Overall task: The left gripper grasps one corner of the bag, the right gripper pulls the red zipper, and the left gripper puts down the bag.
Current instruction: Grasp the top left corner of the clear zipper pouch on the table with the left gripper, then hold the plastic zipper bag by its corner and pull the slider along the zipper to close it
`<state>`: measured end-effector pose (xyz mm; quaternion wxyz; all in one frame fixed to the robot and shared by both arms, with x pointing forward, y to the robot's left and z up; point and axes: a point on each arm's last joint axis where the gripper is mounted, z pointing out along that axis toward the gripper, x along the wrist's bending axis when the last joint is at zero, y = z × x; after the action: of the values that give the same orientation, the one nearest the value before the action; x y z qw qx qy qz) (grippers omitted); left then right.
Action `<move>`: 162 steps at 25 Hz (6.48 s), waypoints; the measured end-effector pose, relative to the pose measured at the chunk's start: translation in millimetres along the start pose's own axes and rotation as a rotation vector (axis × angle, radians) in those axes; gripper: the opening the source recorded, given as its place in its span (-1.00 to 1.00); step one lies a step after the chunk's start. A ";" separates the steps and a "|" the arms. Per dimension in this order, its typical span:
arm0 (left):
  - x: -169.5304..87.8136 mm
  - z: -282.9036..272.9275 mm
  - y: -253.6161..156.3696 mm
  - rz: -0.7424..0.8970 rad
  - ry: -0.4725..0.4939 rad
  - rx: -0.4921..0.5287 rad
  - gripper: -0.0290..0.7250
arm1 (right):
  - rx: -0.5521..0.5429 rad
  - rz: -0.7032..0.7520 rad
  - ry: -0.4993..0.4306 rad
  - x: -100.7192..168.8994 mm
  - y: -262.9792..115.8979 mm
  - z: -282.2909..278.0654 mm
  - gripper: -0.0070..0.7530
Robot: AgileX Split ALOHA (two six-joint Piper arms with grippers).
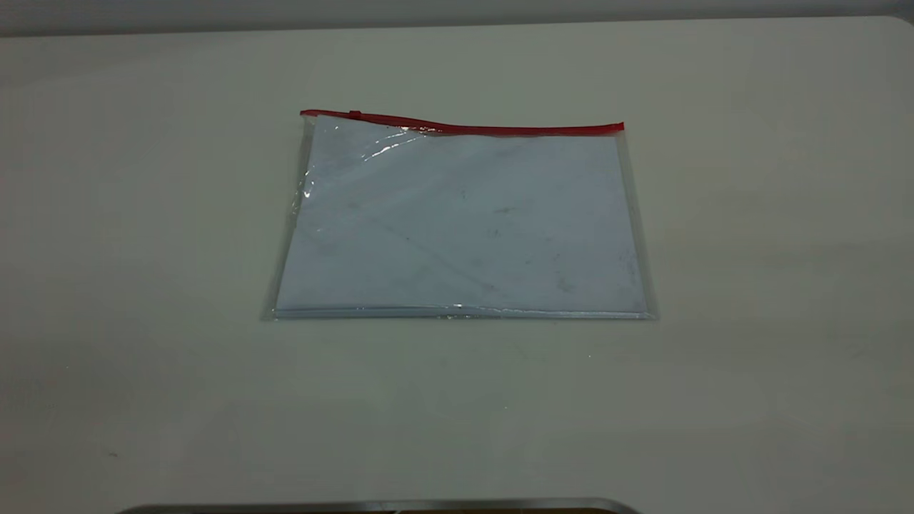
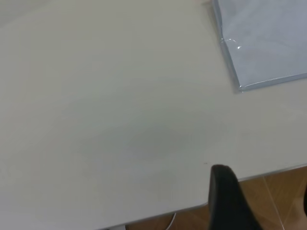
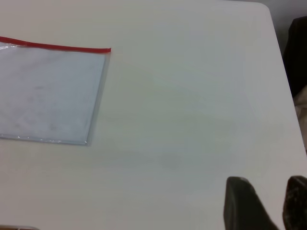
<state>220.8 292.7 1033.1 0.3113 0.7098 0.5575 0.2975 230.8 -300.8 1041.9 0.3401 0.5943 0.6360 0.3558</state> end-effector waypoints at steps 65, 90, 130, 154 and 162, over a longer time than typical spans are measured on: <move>32.9 510.6 124.3 -0.152 -0.528 0.438 0.63 | 0.316 -0.024 0.503 47.3 81.6 314.2 0.10; -10.2 556.7 97.7 -0.192 -0.737 0.380 0.36 | 0.304 -0.006 0.503 47.5 82.8 314.7 0.10; -19.2 513.8 136.8 0.563 -1.062 0.062 -0.78 | 0.112 -0.121 1.079 198.4 72.2 519.8 0.10; -20.0 514.0 136.7 0.571 -1.060 0.061 -0.78 | 0.135 -0.088 1.063 224.7 42.8 530.7 -0.12; -20.1 514.0 136.6 0.573 -1.060 0.063 -0.78 | 0.114 -0.115 1.086 225.2 43.2 529.2 -0.87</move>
<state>695.0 191.3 813.8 0.4332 0.8921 0.1216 -0.0416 691.7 -48.6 804.0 -0.0510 0.3069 0.7698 0.5573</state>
